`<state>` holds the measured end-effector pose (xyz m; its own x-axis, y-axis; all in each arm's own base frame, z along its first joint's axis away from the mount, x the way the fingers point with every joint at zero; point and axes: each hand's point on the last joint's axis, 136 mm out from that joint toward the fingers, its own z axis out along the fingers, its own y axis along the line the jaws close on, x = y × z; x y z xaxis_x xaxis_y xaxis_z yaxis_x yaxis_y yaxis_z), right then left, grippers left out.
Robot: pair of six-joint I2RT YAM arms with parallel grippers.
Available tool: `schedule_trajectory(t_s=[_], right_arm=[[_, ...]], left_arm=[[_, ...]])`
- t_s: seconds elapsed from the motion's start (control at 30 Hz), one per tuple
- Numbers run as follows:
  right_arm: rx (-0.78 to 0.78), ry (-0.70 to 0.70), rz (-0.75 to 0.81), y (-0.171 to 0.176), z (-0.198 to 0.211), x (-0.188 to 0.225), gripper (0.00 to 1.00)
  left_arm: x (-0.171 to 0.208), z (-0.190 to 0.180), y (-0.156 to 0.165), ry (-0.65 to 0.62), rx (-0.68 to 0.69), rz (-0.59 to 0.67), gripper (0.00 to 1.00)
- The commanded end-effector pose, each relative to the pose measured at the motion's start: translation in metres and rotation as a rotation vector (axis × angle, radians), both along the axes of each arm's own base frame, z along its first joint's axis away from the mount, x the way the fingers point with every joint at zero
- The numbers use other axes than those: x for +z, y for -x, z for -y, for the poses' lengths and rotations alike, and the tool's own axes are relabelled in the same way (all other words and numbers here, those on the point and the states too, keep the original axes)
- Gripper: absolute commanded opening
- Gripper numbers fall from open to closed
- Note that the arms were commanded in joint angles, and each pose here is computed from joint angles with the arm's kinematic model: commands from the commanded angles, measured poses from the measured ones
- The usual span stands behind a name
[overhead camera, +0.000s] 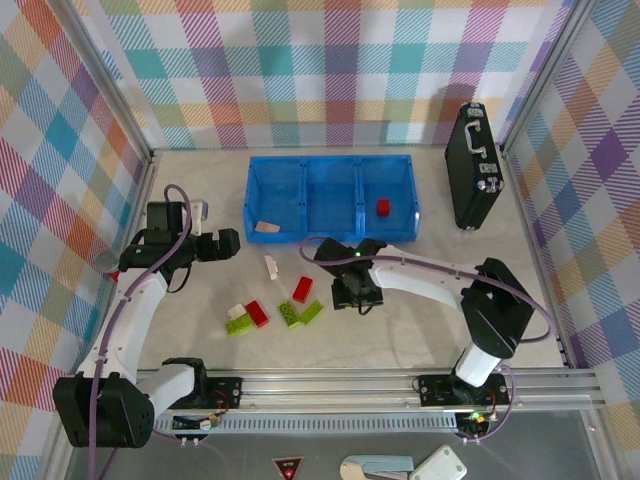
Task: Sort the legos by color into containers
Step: Place the lego in the container.
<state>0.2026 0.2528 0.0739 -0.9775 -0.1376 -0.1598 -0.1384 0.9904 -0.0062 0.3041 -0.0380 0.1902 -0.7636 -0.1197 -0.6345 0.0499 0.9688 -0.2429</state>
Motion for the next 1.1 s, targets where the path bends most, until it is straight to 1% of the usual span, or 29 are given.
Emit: schedule_trajectory(t_s=[0.0, 0.27, 0.5, 0.9, 1.07], right_arm=[[-0.006, 0.015, 0.032, -0.015, -0.011, 0.009, 0.65], [0.018, -0.007, 0.073, -0.056, -0.037, 0.027, 0.65], [0.025, -0.029, 0.102, -0.095, -0.049, 0.038, 0.65], [-0.005, -0.043, 0.133, -0.161, -0.053, 0.047, 0.65], [-0.008, -0.042, 0.141, -0.181, -0.051, 0.05, 0.65]], left_arm=[[0.003, -0.003, 0.004, -0.007, -0.005, 0.003, 1.0], [0.004, -0.003, 0.003, -0.007, -0.005, 0.004, 1.0], [0.002, -0.003, 0.002, -0.008, -0.006, -0.001, 1.0], [0.002, -0.002, 0.004, -0.005, -0.007, -0.001, 1.0], [0.003, -0.003, 0.004, -0.006, -0.007, 0.002, 1.0]])
